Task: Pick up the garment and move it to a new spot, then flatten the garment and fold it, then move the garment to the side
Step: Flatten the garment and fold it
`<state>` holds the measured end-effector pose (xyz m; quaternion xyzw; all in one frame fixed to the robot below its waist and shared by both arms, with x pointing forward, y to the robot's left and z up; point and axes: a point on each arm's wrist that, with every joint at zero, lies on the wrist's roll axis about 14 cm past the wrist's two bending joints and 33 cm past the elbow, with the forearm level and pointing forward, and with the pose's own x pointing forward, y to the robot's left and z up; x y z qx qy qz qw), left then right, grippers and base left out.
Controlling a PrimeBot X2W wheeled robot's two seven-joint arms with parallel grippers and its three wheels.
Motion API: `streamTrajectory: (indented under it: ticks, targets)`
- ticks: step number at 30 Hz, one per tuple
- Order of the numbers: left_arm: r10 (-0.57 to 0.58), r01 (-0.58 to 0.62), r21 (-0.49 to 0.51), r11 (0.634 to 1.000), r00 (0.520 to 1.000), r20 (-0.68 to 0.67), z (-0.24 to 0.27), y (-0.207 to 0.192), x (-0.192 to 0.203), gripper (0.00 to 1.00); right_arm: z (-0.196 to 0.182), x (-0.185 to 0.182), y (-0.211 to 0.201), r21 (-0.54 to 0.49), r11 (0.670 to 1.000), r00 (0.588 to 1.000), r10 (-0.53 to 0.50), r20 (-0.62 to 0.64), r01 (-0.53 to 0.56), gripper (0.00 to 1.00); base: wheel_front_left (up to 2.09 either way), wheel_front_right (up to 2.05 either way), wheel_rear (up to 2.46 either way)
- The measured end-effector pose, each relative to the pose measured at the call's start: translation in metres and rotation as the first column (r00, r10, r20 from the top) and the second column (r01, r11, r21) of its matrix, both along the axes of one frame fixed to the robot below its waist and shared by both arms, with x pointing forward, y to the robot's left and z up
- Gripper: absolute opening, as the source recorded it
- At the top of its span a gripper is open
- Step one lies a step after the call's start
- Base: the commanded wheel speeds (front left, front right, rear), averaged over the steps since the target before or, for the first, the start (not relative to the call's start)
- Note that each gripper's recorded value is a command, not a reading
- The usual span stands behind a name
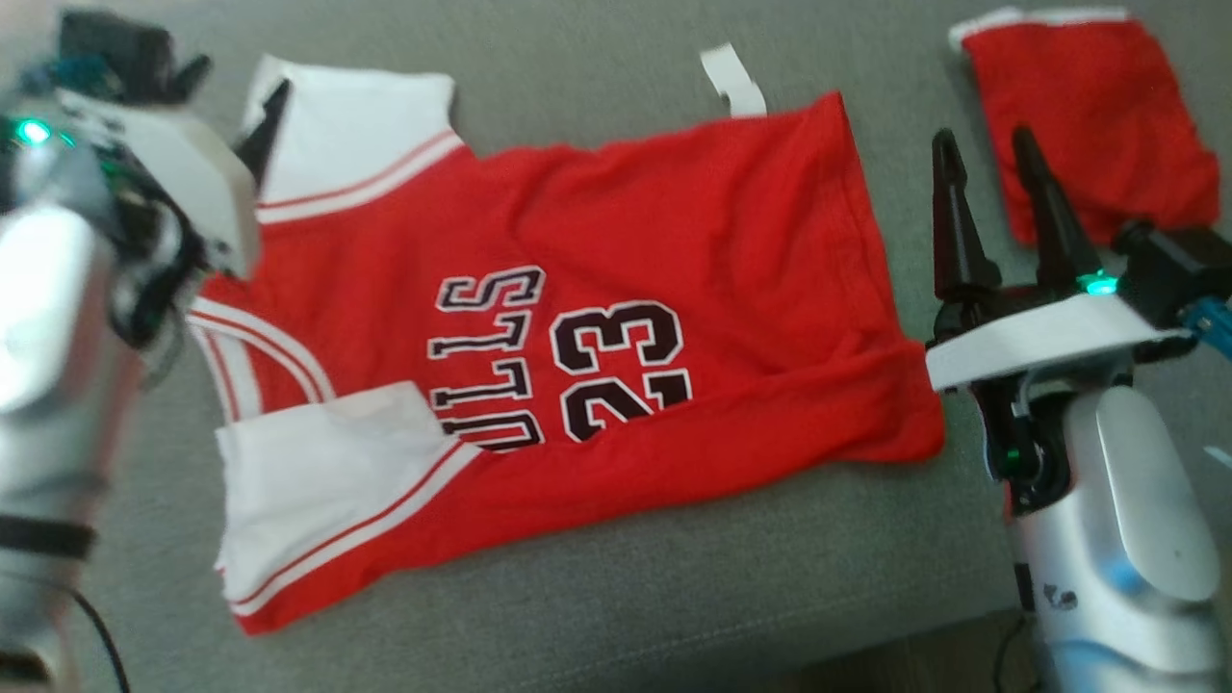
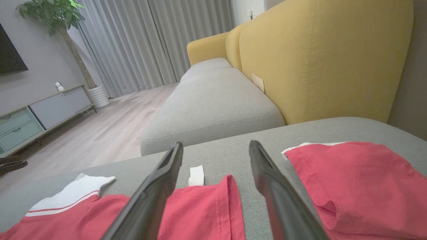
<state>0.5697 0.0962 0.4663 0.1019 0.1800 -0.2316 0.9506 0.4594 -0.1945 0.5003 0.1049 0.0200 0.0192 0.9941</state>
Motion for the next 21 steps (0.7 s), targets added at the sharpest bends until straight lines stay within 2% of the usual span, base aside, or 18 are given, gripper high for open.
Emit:
streamTrajectory:
  ticks: [7,12,21]
  targets:
    - [-0.001,0.01,0.084,0.996,0.994,-0.112,-0.037,0.009,0.036,1.0,-0.017,0.011,-0.011,-0.01,1.0,0.999,-0.023,-0.028,0.022,1.0,0.0,0.0,0.0]
    - [0.032,-0.013,0.088,0.996,0.973,-0.227,-0.076,0.009,0.048,1.0,-0.028,0.018,-0.019,-0.022,0.999,0.998,-0.042,-0.043,0.041,1.0,0.0,0.0,0.0]
    - [0.072,-0.048,0.096,0.994,0.961,-0.268,-0.104,0.012,0.069,1.0,-0.046,0.019,-0.03,-0.022,0.997,0.994,-0.073,-0.076,0.072,1.0,0.0,0.0,0.0]
